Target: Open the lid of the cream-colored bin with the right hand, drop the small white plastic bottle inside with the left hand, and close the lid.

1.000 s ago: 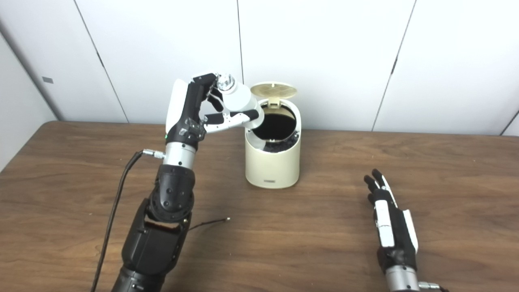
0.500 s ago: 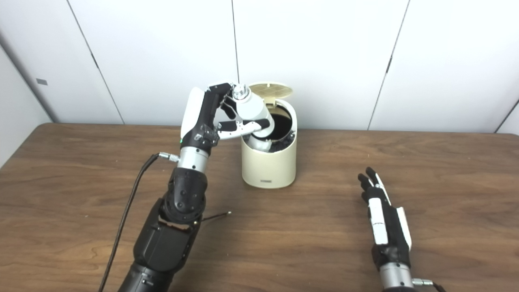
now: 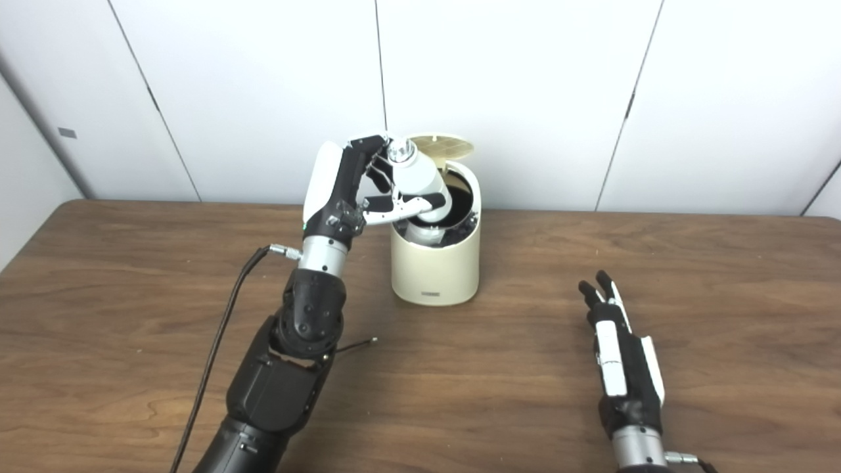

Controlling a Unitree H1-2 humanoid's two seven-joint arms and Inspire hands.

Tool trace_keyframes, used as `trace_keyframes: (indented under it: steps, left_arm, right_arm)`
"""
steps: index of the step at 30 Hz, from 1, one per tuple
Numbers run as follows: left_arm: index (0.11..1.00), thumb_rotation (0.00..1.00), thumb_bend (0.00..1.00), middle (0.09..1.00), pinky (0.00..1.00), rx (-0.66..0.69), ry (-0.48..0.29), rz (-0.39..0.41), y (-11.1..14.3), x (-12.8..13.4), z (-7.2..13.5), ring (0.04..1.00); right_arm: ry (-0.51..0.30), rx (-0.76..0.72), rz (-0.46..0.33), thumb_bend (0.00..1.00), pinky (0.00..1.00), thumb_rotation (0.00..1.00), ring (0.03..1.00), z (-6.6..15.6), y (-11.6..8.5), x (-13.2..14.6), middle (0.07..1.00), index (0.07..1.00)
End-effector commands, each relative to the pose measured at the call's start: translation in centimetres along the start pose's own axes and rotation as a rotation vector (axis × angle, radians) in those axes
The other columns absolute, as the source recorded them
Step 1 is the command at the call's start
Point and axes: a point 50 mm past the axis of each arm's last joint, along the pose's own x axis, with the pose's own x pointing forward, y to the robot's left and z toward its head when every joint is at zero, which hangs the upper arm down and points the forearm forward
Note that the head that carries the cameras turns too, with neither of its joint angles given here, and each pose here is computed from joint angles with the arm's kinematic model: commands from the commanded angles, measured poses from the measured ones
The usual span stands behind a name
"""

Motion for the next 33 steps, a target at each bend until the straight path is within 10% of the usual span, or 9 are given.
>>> trace_keyframes:
  steps: [1, 33]
  left_arm:
    - [0.467, 0.0, 0.48, 0.509, 0.36, -0.007, -0.097, 0.033, 0.2, 1.9, 2.5, 0.443]
    - [0.523, 0.0, 0.47, 0.55, 0.32, 0.03, -0.095, 0.009, -0.5, 2.2, 1.5, 0.436]
  right_arm:
    - [-0.016, -0.001, 0.013, 0.62, 0.94, 0.97, 0.946, -0.1, 0.6, -0.2, 0.906, 0.978]
    - [-0.011, -0.006, 0.022, 0.63, 0.94, 0.98, 0.938, 0.2, 0.6, 0.0, 0.897, 0.994]
